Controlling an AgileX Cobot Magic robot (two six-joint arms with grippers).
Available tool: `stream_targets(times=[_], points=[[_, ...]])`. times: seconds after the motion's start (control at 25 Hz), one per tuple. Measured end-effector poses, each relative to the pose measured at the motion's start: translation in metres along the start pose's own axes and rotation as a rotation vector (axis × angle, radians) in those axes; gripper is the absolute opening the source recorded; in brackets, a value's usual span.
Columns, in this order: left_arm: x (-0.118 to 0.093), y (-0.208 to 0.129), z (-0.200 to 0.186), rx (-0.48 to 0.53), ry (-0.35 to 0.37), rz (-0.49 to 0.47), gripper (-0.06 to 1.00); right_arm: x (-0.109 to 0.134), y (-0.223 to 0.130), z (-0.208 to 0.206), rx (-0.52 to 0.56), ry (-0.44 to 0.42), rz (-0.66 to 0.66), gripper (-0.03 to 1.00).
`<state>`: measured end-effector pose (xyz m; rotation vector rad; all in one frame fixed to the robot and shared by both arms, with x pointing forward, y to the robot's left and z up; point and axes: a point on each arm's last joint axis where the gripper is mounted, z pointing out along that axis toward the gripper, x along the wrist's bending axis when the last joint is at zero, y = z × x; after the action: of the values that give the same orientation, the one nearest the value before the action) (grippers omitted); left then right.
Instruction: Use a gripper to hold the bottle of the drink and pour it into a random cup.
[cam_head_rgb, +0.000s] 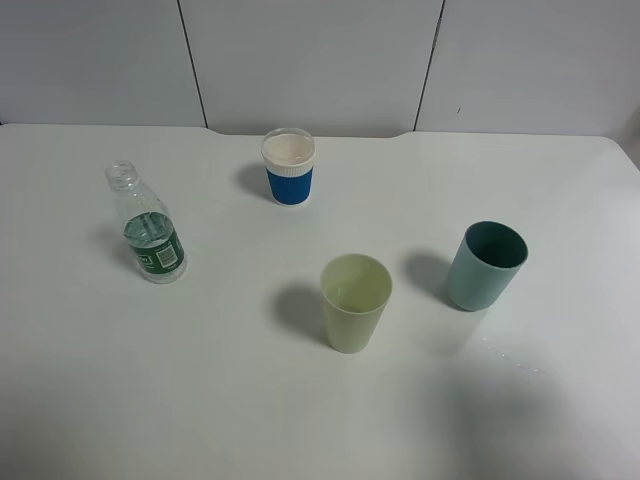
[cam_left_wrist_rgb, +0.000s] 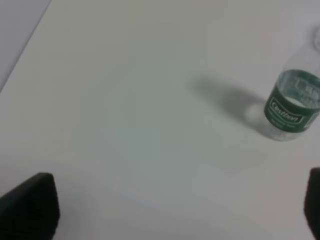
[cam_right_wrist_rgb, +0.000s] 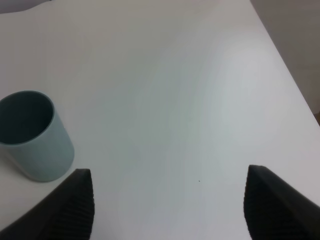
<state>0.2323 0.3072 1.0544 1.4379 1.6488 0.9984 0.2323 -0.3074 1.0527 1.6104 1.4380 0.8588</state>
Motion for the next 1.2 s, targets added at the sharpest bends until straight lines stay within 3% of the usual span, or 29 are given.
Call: stream_targets(times=[1.2], points=[[0.0, 0.0, 0.0, 0.0, 0.0, 0.0, 0.99, 0.0, 0.0, 0.0, 0.0, 0.0, 0.0, 0.63]])
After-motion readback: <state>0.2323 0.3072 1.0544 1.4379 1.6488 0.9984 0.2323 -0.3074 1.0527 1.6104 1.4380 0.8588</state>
